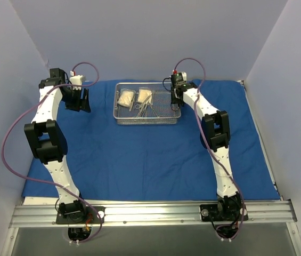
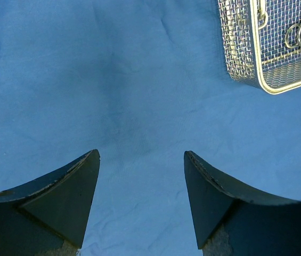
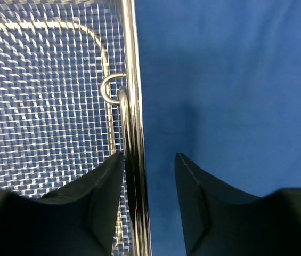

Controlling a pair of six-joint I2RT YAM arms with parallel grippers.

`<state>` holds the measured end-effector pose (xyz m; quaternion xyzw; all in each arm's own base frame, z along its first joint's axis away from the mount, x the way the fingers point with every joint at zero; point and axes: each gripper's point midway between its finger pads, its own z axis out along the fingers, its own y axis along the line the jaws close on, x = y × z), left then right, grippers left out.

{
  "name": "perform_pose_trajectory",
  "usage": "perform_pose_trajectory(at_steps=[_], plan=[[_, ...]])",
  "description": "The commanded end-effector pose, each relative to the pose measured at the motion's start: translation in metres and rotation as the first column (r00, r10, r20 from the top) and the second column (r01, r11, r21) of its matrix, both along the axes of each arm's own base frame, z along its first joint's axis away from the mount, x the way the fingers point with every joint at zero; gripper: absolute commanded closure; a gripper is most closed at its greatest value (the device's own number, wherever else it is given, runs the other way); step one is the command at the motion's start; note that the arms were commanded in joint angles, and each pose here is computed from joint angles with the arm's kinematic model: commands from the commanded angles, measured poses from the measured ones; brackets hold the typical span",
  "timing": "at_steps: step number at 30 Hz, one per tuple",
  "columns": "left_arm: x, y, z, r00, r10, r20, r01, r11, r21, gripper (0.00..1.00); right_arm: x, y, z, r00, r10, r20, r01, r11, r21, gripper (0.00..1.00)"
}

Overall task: Open and lay out the surgical kit
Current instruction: Move the container from the surgical kit.

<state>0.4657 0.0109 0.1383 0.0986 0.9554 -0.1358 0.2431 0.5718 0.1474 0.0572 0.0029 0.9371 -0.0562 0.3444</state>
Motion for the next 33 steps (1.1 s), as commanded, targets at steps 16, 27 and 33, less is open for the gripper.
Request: perform_pose_trajectory(at_steps=[16,27,33], plan=[[0.009,0.004,0.015,0.999,0.019,0.043,-0.019,1.0,0.004,0.27,-0.004,-0.096,0.031,0.999,-0.052,0.014,0.052,0.999,-0.012,1.0],[0.012,0.006,0.013,0.999,0.019,0.042,-0.02,1.0,0.013,0.27,-0.026,-0.211,0.033,0.995,-0.098,0.015,0.099,0.992,-0.08,1.0],[0.013,0.008,0.009,0.999,0.022,0.035,-0.023,0.999,0.025,0.27,-0.005,-0.229,0.029,1.0,-0.006,0.002,0.006,0.974,-0.228,1.0]])
